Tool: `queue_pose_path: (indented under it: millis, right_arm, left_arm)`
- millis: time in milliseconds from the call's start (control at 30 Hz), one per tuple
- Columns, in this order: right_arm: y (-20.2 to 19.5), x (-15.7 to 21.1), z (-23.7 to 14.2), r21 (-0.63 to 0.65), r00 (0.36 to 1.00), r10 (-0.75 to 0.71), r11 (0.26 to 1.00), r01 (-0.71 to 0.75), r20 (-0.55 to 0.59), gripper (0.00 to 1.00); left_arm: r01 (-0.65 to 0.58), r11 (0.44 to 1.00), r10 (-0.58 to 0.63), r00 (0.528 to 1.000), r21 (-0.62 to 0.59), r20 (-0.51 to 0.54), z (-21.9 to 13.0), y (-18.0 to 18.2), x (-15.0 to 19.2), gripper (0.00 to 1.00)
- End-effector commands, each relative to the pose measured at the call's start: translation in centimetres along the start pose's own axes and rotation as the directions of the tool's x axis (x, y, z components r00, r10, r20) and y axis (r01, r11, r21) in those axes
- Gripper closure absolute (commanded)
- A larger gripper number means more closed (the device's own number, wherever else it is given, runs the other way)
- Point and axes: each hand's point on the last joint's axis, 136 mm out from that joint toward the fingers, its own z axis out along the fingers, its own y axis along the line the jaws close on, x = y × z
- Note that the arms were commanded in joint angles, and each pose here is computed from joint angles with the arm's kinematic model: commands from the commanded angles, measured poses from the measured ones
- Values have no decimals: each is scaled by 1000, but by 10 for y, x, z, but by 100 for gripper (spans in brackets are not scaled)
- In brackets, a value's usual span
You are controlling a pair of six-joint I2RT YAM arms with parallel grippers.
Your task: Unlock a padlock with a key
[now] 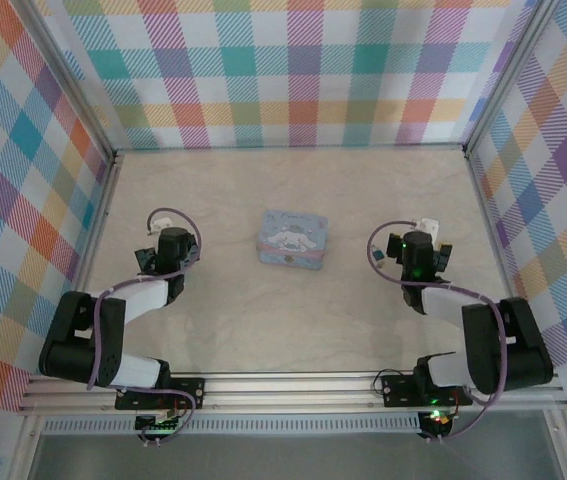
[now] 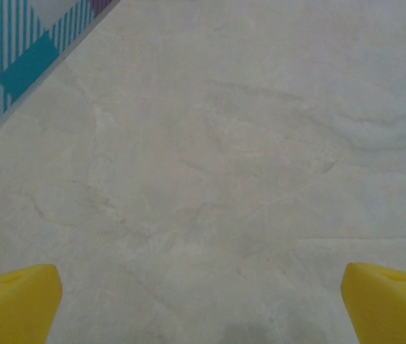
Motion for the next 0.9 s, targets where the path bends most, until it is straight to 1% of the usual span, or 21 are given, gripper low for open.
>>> queue_pose_path:
  millis: [0, 33, 67, 100, 133, 167, 200, 233, 267, 300, 333, 867]
  right_arm:
    - [8, -33, 1, -98, 980, 66, 994, -48, 187, 0]
    - [11, -34, 1, -117, 980, 62, 992, -40, 191, 0]
    - [22, -28, 0, -191, 987, 47, 981, -18, 152, 0]
    - [30, -27, 2, -254, 986, 42, 967, 0, 159, 0]
    - [37, -22, 3, -303, 988, 32, 953, 15, 150, 0]
    - [37, -21, 10, -305, 986, 35, 952, 16, 161, 0]
    - [35, -19, 15, -285, 989, 39, 959, 4, 145, 0]
    - [32, -14, 18, -275, 996, 44, 961, -21, 77, 0]
    - [25, -16, 25, -251, 995, 66, 967, -47, 70, 0]
    - [25, -19, 23, -257, 994, 68, 966, -43, 89, 0]
    - [25, -16, 23, -257, 996, 62, 965, -43, 68, 0]
    - [31, -16, 23, -279, 997, 45, 960, -24, 68, 0]
  left_arm:
    - [44, 996, -55, 987, 74, 154, 4, -5, -26, 0]
    - [27, 994, -41, 991, 105, 131, 4, -11, -24, 0]
    - [4, 988, -26, 990, 158, 140, 5, -20, -23, 0]
    - [-39, 970, 7, 991, 239, 131, 5, -35, -15, 0]
    - [-61, 962, 13, 983, 265, 182, 8, -41, -15, 0]
    - [-39, 969, 4, 989, 243, 145, 10, -35, -10, 0]
    - [7, 983, -28, 993, 184, 111, 13, -22, -11, 0]
    - [14, 982, -42, 989, 189, 145, 14, -22, -14, 0]
    - [7, 982, -30, 993, 187, 117, 14, -22, -10, 0]
    - [7, 982, -31, 991, 189, 128, 14, -22, -13, 0]
    - [-2, 982, -23, 991, 188, 130, 14, -24, -12, 0]
    - [-8, 983, -16, 992, 186, 128, 13, -25, -12, 0]
